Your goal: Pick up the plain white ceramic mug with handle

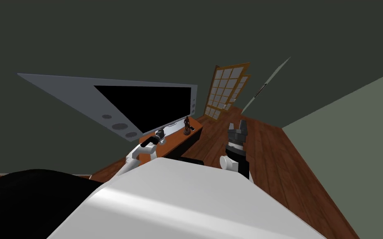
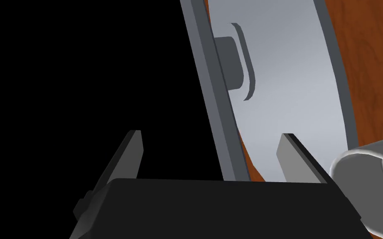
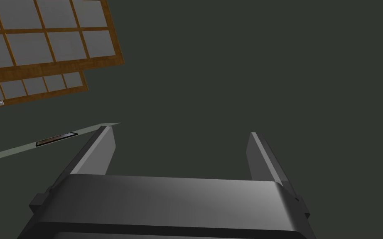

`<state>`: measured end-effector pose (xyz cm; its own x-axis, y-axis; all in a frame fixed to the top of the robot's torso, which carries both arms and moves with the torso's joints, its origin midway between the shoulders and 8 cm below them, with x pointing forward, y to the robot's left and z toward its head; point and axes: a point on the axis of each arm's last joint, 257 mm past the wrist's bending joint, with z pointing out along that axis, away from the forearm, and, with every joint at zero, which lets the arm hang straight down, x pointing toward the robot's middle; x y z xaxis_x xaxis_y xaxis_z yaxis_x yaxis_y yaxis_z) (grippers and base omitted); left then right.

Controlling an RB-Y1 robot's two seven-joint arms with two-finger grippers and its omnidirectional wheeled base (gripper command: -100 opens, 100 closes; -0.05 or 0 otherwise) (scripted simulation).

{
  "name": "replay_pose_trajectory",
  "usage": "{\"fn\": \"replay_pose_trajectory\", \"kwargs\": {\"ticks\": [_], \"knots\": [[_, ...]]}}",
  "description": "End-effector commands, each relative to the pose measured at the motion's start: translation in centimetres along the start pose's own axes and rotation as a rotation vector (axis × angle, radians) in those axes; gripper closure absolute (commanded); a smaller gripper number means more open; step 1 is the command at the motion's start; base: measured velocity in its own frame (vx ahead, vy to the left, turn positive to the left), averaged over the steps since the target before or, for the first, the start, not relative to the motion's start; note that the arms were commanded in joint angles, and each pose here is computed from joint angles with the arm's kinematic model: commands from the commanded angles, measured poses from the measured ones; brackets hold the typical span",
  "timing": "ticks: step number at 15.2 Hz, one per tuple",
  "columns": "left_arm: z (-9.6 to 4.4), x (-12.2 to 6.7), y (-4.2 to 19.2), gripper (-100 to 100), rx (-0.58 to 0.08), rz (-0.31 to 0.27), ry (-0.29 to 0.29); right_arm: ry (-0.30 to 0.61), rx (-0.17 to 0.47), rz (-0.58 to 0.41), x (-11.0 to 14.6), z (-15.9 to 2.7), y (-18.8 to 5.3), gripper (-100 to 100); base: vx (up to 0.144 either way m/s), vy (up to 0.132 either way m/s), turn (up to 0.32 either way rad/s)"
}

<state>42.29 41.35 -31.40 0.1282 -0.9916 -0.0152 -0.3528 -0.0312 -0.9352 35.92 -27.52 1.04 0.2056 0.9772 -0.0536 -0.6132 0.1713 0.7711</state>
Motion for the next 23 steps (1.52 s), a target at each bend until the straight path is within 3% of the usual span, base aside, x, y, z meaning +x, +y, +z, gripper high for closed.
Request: {"fn": "replay_pose_trajectory", "kwargs": {"ticks": [1,3,4,6,7,9,10,12,16,17,18,21,22,23], "knots": [[0.4,-1.9,2.1,-100,-0.076,-0.014,-0.022,0.000,0.000,0.000,0.0,0.0,0.0,0,-0.016,0.027,-0.171],[0.4,-2.3,3.1,-100,-0.101,-0.015,-0.031,0.000,0.000,0.000,0.0,0.0,0.0,0,-0.029,0.036,-0.125],[0.5,-3.9,4.5,-100,-0.154,-0.028,-0.050,0.000,0.000,0.000,0.0,0.0,0.0,0,-0.020,0.035,-0.200],[0.4,-4.2,5.5,-100,-0.180,-0.030,-0.057,0.000,0.000,0.000,0.0,0.0,0.0,0,-0.028,0.034,-0.117],[0.3,-6.0,7.2,-100,-0.239,-0.046,-0.082,0.000,0.000,0.000,0.0,0.0,0.0,0,-0.014,0.030,-0.185],[0.1,-6.0,7.7,-100,-0.258,-0.046,-0.084,0.000,0.000,0.000,0.0,0.0,0.0,0,-0.023,0.027,-0.096],[-0.1,-7.7,9.2,-100,-0.312,-0.064,-0.107,0.000,0.000,0.000,0.0,0.0,0.0,0,-0.002,0.024,-0.197],[-0.4,-9.1,10.4,-100,-0.366,-0.083,-0.126,0.000,0.000,0.000,0.0,0.0,0.0,0,-0.012,0.038,-0.239],[-1.7,-11.3,13.8,-100,-0.478,-0.112,-0.169,0.000,0.000,0.000,0.0,0.0,0.0,0,-0.006,0.028,-0.172],[-1.7,-11.3,13.8,-100,-0.480,-0.112,-0.169,0.000,0.000,0.000,0.0,0.0,0.0,0,-0.017,0.019,-0.058],[-2.4,-12.8,15.1,-100,-0.532,-0.138,-0.194,0.000,0.000,0.000,0.0,0.0,0.0,0,-0.001,0.032,-0.214],[-3.7,-14.2,17.2,-100,-0.616,-0.168,-0.224,0.000,0.000,0.000,0.0,0.0,0.0,0,0.010,0.032,-0.237],[-3.7,-14.2,17.2,-100,-0.616,-0.168,-0.224,0.000,0.000,0.000,0.0,0.0,0.0,0,-0.012,0.013,-0.042],[-4.4,-15.3,18.2,-100,-0.662,-0.196,-0.244,0.000,0.000,0.000,0.0,0.0,0.0,0,0.002,0.020,-0.153]]}}
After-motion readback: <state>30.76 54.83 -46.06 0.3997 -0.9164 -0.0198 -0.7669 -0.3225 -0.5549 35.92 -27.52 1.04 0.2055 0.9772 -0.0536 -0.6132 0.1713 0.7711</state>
